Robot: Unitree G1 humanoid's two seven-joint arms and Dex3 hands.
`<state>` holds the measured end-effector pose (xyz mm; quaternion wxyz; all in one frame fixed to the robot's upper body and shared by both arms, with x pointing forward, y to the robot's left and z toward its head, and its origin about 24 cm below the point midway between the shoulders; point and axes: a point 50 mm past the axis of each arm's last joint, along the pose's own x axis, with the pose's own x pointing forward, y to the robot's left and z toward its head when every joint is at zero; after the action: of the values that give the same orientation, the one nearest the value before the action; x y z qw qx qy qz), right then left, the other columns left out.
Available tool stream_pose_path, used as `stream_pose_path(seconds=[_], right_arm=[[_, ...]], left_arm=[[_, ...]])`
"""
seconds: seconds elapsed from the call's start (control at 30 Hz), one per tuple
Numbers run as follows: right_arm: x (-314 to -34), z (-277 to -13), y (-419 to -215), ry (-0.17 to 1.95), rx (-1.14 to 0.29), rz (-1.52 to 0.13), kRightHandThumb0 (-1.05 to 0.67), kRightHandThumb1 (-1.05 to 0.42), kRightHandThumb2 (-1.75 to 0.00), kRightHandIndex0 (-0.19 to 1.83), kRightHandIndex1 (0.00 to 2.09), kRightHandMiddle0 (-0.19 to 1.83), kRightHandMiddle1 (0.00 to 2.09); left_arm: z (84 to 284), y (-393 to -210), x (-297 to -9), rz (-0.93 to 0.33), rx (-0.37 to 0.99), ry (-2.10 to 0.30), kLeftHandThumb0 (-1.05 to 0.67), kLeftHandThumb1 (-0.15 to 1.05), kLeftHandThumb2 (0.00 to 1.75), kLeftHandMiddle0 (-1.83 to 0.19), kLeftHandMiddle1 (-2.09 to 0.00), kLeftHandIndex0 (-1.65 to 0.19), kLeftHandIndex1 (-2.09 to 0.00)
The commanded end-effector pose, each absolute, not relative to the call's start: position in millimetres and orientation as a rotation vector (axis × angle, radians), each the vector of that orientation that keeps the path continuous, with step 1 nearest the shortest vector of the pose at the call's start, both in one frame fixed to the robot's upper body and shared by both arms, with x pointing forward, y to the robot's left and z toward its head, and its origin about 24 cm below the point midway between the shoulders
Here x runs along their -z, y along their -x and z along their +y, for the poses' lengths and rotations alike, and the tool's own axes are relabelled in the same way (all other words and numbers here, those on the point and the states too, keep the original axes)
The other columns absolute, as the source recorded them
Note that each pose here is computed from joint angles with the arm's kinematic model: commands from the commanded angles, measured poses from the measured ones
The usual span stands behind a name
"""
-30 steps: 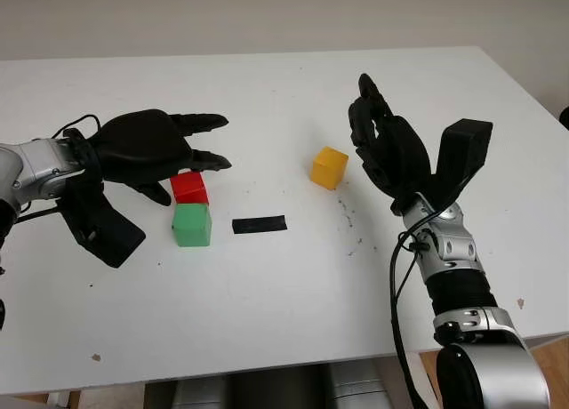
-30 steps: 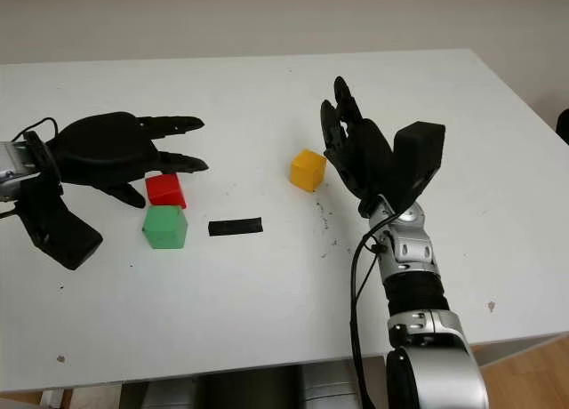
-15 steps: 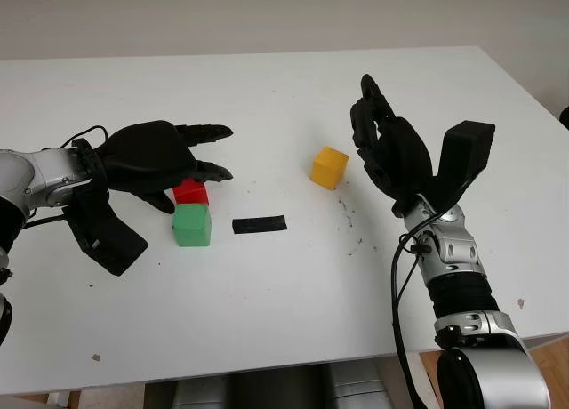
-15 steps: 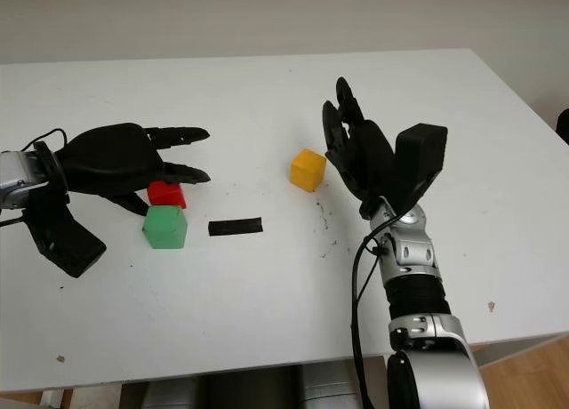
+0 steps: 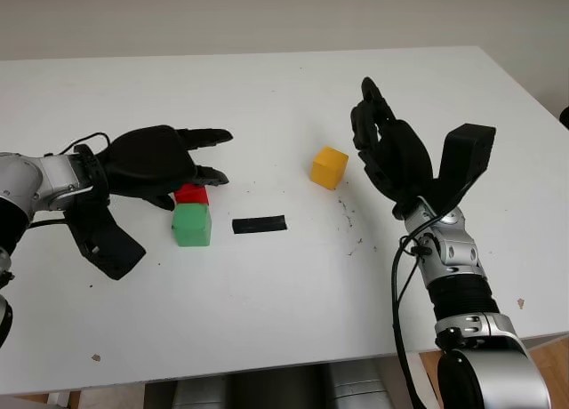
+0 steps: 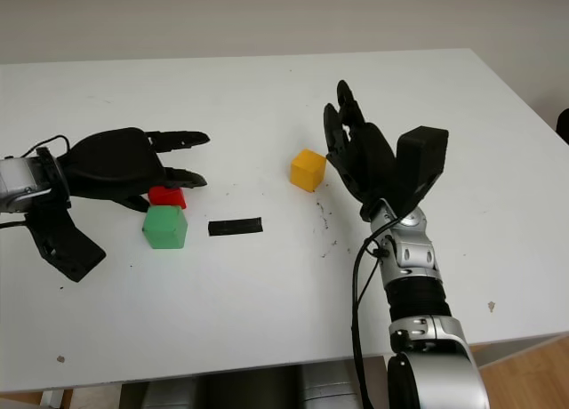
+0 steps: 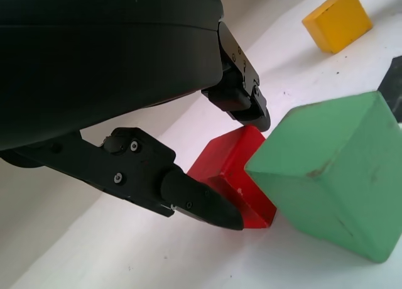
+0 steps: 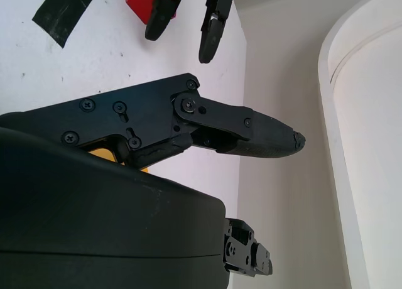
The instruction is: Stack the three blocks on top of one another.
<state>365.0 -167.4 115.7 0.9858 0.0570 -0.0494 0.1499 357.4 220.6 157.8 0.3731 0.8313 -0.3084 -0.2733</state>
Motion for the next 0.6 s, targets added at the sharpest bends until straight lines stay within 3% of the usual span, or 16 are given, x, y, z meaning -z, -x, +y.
stream_pose_path(seconds=[0.0, 0.1, 0.23, 0.4, 0.57], right_arm=[[-120.7, -171.3, -364.1, -0.108, -0.288, -0.123, -0.68, -1.05, -0.61, -0.19, 0.0, -0.19, 0.0], [-121.0, -171.5, -363.9, -0.105, -0.284, -0.121, -0.68, -1.05, -0.61, -0.19, 0.0, -0.19, 0.0], [-121.2, -171.9, -363.3, -0.103, -0.285, -0.126, -0.68, -1.05, -0.6, -0.19, 0.0, -0.19, 0.0], [-121.8, -172.2, -362.9, -0.103, -0.286, -0.123, -0.68, -1.05, -0.6, -0.19, 0.0, -0.19, 0.0], [-122.1, -172.1, -362.7, -0.092, -0.295, -0.124, -0.68, -1.05, -0.61, -0.19, 0.0, -0.19, 0.0]], left_arm=[[217.3, -362.3, -169.6, -0.826, 0.67, -2.166, -0.26, 0.91, 0.06, -0.14, -0.09, -0.54, -0.24], [216.1, -362.7, -168.6, -0.853, 0.669, -2.17, -0.33, 0.92, 0.06, -0.18, -0.09, -0.58, -0.3], [213.5, -363.1, -167.3, -0.861, 0.668, -2.155, -0.38, 0.96, 0.06, -0.21, -0.07, -0.42, -0.78], [211.3, -363.0, -166.6, -0.861, 0.669, -2.141, -0.37, 0.94, 0.05, -0.26, -0.09, -0.44, -1.25], [210.1, -363.0, -169.3, -0.865, 0.665, -2.161, -0.34, 0.91, 0.05, -0.32, -0.12, -0.5, -1.29]])
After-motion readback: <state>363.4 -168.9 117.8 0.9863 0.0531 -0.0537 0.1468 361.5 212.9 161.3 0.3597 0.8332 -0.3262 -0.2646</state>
